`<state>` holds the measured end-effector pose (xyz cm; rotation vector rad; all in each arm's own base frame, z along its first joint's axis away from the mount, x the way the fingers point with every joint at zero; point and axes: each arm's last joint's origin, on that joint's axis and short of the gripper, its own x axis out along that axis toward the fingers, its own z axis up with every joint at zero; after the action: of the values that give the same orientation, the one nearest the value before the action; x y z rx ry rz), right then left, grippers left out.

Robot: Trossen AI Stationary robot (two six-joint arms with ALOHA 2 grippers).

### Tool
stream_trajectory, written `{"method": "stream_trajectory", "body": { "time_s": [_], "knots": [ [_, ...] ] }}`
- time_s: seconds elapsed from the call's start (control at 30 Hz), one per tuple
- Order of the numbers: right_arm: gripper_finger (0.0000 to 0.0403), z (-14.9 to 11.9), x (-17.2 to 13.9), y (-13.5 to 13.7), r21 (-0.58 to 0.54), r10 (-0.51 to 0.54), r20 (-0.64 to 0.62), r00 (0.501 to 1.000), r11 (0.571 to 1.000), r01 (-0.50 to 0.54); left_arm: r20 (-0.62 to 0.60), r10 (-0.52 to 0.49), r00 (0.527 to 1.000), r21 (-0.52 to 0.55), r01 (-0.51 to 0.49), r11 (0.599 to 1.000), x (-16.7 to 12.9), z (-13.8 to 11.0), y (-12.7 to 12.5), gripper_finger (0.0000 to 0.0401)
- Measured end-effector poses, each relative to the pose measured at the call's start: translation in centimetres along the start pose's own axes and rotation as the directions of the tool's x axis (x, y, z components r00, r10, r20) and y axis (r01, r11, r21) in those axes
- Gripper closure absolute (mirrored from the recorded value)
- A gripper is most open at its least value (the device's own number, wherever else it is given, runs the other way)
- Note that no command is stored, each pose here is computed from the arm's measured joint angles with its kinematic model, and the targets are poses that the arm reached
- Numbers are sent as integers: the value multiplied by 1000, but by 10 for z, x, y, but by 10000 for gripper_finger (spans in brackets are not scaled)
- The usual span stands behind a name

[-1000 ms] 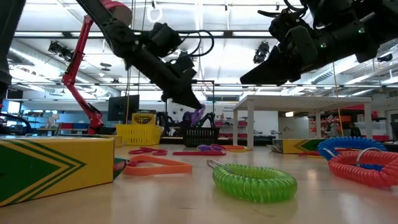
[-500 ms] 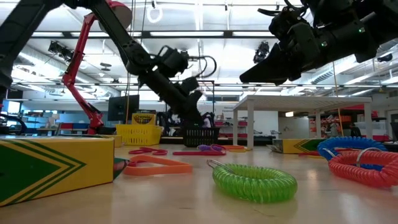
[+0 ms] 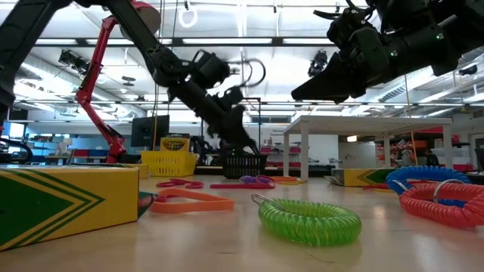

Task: Pick & Place Office Desk Supplies
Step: Put the red rubber band into the red bin

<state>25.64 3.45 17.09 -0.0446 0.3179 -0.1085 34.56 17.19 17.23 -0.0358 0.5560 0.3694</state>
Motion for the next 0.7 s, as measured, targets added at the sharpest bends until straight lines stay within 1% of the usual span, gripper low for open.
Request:
{"method": "stream_trajectory", "body": {
  "time_s": [0.1, 0.17, 0.23, 0.33, 0.43, 0.57, 0.63, 0.7],
  "knots": [
    [399, 0, 0, 0, 0, -1, 0, 1000, 1000, 1, 49, -79, 996, 67, 76, 995, -10, 13, -16, 277],
    [400, 0, 0, 0, 0, -1, -1, 1000, 1000, 1, 78, -109, 991, 107, 100, 989, -18, 18, -29, 288],
    [399, 0, 0, 0, 0, 0, -4, 1000, 1000, 0, 97, -142, 985, 125, 129, 984, -23, 16, -42, 304],
    [399, -2, 0, 0, 0, 1, -23, 1000, 1000, -1, 158, -199, 967, 96, 186, 978, -29, 2, -64, 329],
    [401, -4, 0, 0, 10, 7, -45, 999, 1000, -7, 267, -275, 923, 96, 259, 961, -39, -19, -87, 345],
    [401, -8, 0, 0, 11, -1, -82, 997, 1000, 2, 422, -352, 835, 123, 332, 935, -60, -43, -113, 354],
    [401, -9, 0, 0, 25, -5, -125, 992, 1000, 9, 471, -382, 795, 137, 361, 922, -70, -53, -121, 355],
    [401, -9, 2, 0, 40, -13, -198, 980, 999, 22, 490, -406, 772, 145, 386, 911, -78, -62, -127, 355]
  ]
}}
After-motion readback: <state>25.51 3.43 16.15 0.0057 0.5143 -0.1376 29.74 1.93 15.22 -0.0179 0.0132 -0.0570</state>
